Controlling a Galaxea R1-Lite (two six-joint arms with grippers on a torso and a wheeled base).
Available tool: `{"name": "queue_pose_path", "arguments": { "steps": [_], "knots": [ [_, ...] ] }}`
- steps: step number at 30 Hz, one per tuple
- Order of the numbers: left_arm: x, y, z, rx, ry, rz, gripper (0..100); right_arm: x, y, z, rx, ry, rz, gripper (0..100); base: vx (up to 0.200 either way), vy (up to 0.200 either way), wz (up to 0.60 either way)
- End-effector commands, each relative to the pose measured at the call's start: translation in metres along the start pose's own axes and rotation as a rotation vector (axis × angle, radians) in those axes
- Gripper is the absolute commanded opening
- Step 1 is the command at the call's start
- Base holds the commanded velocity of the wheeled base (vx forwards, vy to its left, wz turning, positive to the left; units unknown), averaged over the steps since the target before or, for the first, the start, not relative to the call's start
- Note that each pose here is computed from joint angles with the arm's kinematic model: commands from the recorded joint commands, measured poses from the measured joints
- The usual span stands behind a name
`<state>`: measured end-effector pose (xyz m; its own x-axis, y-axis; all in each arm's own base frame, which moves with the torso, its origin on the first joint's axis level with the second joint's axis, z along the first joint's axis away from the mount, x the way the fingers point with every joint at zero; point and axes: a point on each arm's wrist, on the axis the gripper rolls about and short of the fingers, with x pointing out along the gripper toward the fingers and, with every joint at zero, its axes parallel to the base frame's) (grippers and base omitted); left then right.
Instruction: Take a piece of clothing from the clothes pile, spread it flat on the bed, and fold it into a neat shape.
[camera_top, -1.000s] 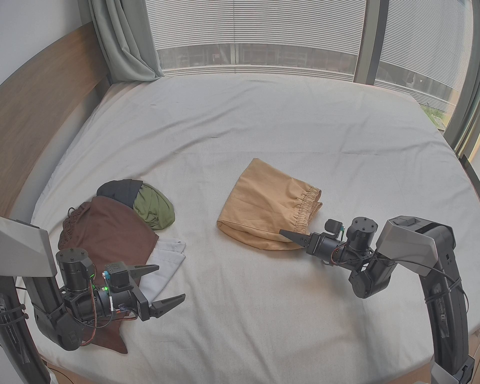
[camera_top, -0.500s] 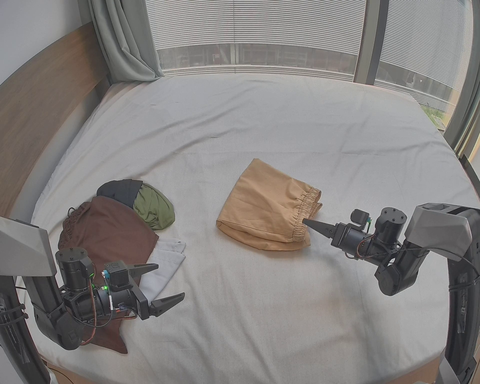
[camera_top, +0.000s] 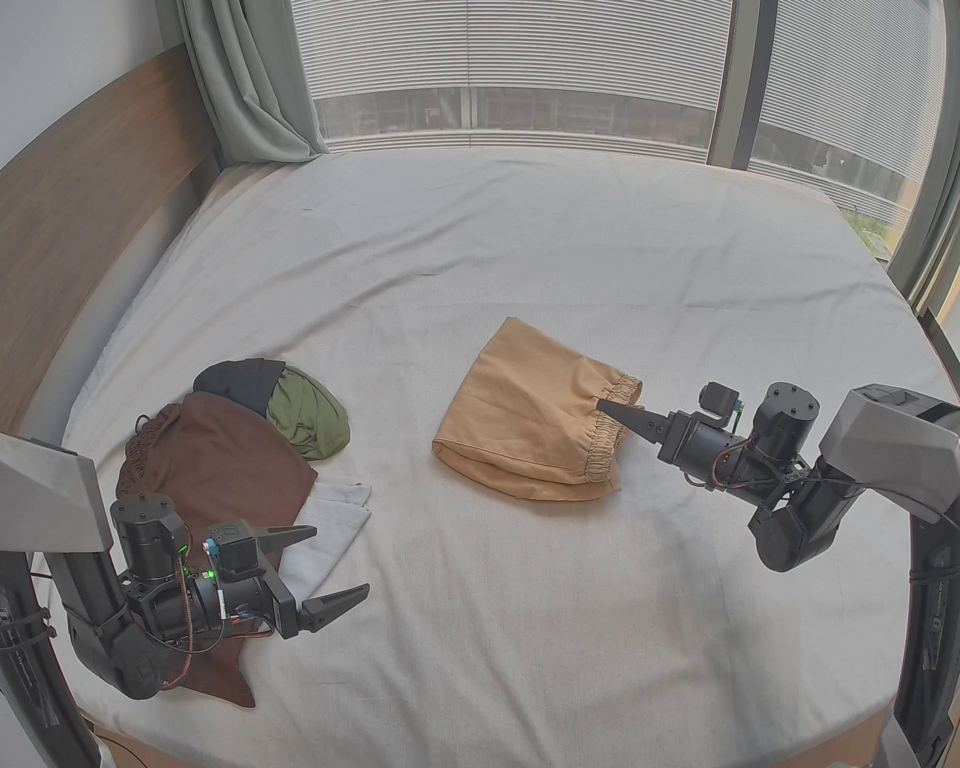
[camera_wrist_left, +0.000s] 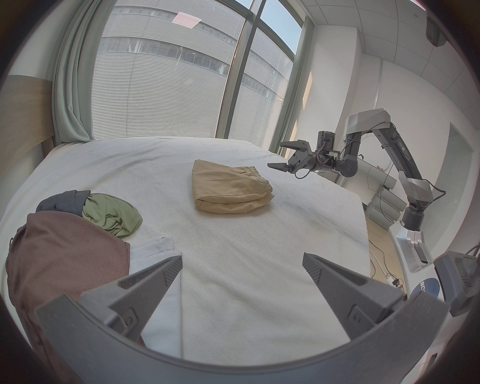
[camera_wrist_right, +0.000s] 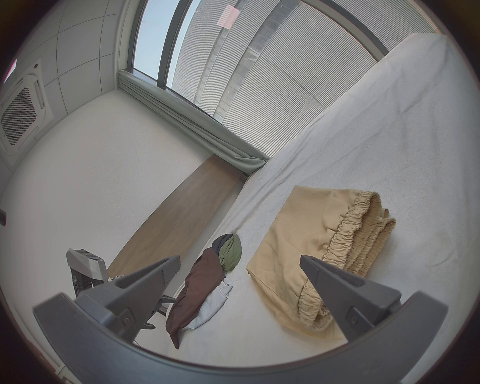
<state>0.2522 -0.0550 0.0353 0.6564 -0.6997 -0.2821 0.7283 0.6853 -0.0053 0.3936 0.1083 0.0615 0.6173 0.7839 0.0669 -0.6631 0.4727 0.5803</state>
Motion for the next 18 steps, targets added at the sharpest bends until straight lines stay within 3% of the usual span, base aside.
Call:
{"name": "queue_pose_path", "arguments": {
  "steps": [1,18],
  "knots": [
    [0.0,0.0,0.0,0.0,0.001,0.0,100,0.011,-0.007,-0.01,0.012,0.019,0.007,100,0.0,0.0,0.0],
    [0.0,0.001,-0.002,-0.005,0.006,0.003,100,0.03,-0.047,-0.051,0.059,0.076,-0.033,100,0.0,0.0,0.0]
  ]
}}
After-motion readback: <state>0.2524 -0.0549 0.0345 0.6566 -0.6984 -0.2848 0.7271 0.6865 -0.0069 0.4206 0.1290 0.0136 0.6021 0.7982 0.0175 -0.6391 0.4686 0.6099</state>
